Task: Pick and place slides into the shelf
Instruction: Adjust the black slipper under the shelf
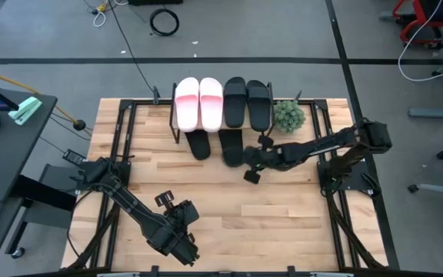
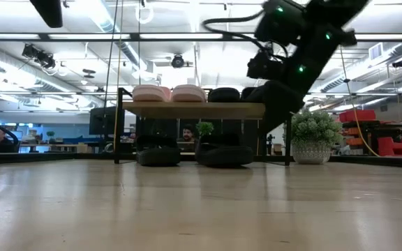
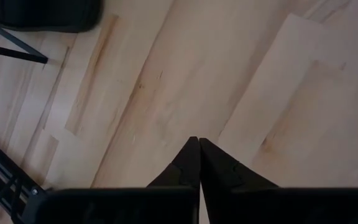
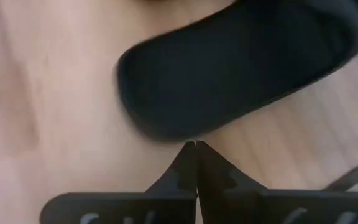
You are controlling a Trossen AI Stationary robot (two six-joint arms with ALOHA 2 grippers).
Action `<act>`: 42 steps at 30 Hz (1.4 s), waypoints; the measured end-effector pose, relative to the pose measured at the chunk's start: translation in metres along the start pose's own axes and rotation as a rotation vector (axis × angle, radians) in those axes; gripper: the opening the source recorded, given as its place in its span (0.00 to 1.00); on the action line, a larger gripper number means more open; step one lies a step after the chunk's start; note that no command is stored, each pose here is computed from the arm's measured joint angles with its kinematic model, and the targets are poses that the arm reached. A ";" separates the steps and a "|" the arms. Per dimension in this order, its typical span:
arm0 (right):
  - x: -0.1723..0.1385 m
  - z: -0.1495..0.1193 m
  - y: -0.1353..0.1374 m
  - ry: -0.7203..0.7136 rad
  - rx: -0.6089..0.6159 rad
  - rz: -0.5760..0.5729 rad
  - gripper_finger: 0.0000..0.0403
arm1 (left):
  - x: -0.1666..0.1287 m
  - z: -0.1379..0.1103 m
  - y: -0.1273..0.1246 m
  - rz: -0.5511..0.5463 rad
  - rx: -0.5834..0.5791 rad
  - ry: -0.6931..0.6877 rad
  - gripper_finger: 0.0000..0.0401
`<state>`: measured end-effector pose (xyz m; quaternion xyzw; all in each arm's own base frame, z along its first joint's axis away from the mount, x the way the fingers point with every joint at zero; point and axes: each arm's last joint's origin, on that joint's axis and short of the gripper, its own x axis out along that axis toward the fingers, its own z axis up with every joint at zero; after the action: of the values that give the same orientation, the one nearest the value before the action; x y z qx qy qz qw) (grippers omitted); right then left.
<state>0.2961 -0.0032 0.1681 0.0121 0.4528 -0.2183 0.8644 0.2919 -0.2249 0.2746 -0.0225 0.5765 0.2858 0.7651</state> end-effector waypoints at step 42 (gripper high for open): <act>0.093 0.024 -0.027 -0.016 0.039 -0.265 0.00 | -0.002 -0.003 -0.002 0.000 -0.007 -0.013 0.06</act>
<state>0.3505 -0.0666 0.1134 -0.0327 0.4391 -0.3395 0.8312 0.2892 -0.2283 0.2746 -0.0230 0.5705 0.2880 0.7688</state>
